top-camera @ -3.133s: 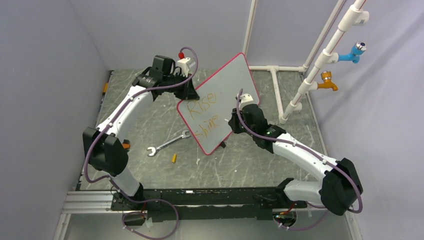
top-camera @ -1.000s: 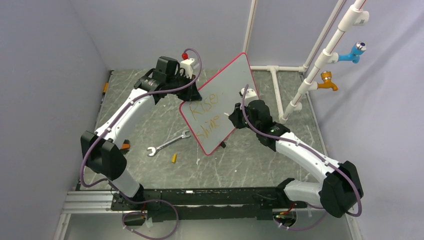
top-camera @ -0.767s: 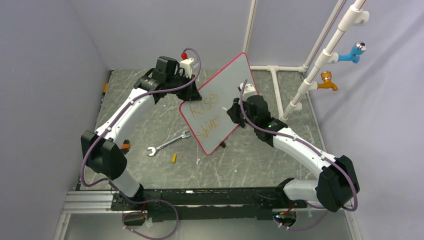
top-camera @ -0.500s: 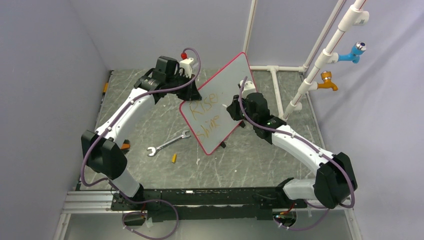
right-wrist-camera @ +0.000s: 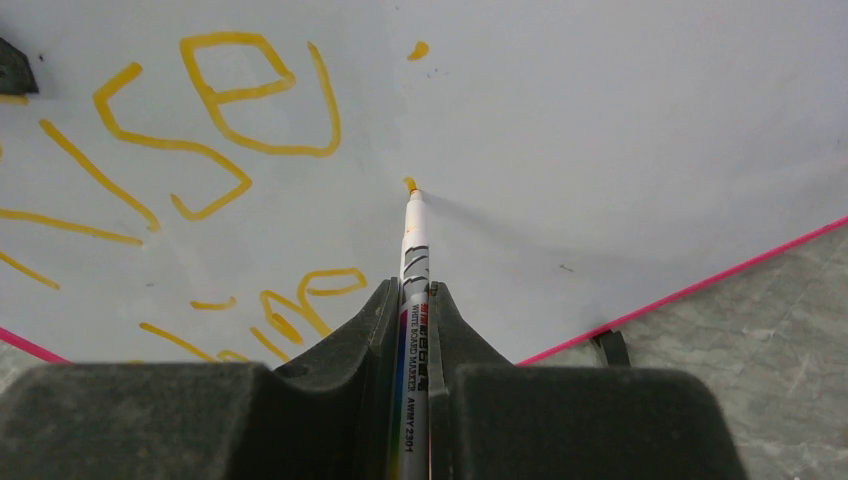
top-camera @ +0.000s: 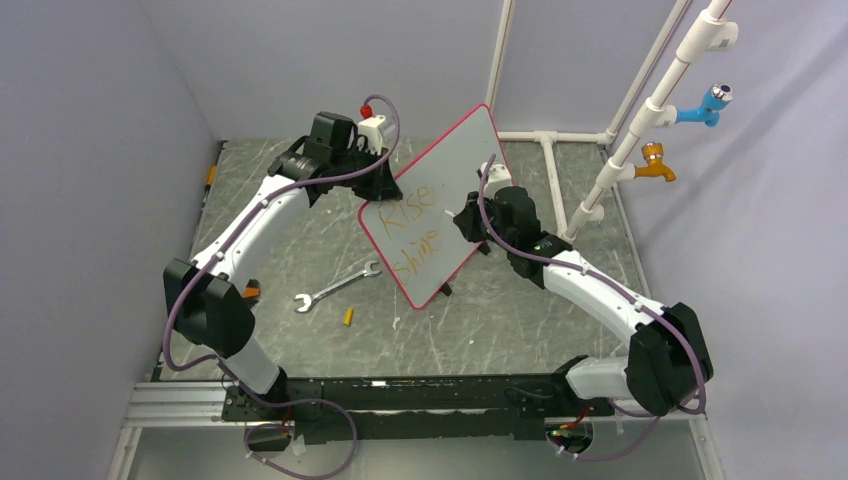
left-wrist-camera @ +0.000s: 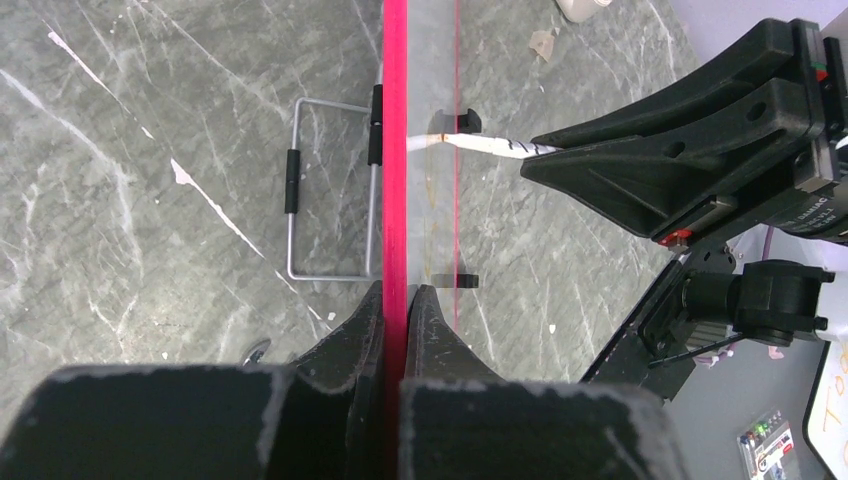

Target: Write a sentence on the whiteboard

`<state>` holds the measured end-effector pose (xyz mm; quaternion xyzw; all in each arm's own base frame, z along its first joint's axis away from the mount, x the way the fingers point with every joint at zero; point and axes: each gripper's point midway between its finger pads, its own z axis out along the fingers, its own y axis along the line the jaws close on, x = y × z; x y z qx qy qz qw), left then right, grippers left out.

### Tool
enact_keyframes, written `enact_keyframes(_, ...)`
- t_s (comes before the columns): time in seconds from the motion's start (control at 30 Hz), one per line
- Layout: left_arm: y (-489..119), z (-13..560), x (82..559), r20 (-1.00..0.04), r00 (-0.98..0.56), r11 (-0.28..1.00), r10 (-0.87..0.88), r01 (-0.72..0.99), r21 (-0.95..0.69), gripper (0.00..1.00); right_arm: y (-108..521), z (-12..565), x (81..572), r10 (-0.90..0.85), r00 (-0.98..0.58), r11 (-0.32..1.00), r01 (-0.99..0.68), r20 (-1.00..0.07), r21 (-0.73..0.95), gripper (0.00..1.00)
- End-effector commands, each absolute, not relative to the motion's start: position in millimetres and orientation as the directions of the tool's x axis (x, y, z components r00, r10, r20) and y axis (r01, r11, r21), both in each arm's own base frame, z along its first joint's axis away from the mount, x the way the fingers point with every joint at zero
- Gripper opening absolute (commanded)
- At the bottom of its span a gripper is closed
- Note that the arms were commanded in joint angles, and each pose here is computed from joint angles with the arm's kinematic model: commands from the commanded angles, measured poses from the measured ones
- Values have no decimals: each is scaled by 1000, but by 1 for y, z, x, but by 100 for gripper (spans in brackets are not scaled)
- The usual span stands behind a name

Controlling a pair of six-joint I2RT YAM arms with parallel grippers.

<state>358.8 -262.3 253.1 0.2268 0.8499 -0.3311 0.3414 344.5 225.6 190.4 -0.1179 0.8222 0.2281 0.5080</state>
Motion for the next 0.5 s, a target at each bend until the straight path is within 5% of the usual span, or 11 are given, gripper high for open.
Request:
enact_keyframes(0.0,-231,180,357,-608,-722,780,330,572,-256,0,232,176,336,39,-480,845,-453,-876,286,0)
enact_keyframes(0.47,-230,181,357,-610,-721,777,329,573,-259,0,224,148,316,44,-538,846,-428,-842,318,0)
